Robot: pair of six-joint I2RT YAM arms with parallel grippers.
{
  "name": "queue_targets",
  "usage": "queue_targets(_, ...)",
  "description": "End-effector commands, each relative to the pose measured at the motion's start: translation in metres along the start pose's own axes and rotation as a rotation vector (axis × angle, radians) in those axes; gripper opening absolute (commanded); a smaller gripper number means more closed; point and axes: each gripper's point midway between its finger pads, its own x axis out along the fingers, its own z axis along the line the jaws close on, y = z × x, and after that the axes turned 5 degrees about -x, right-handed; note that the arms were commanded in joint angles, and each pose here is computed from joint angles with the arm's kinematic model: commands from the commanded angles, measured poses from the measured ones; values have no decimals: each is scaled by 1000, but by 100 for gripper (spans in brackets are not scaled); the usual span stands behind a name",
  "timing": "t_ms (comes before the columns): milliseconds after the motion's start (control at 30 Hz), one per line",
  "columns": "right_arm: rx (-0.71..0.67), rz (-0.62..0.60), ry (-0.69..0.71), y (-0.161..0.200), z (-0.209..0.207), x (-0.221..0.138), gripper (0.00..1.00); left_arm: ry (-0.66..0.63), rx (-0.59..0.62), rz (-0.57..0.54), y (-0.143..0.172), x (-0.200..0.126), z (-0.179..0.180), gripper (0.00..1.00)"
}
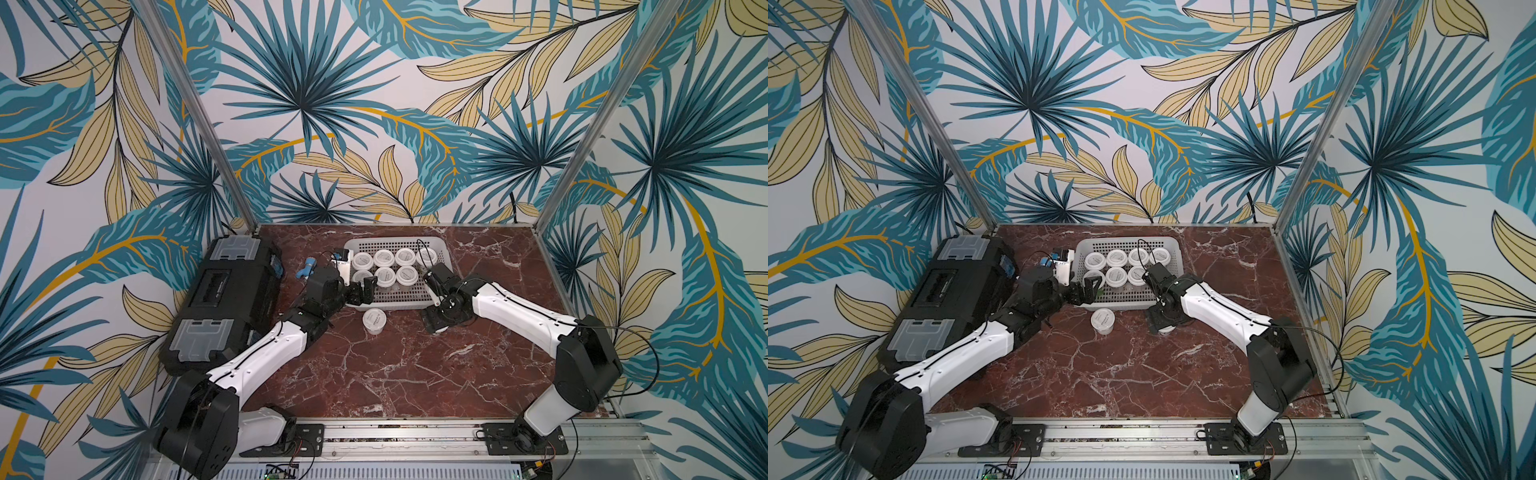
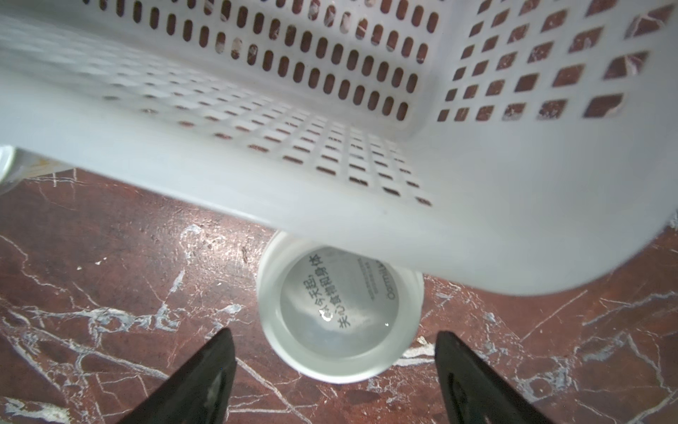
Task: Put the yogurt in the basket
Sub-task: Pick up the yogurt from the center of the board.
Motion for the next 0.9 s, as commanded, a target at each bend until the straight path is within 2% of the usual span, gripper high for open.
queue_targets(0, -9, -6, 16, -6, 0, 1, 89, 9, 21, -43, -22, -2, -9, 100)
queue_targets(867, 1, 21, -33, -8, 7, 16, 82, 0, 22, -38, -22, -1, -7, 100)
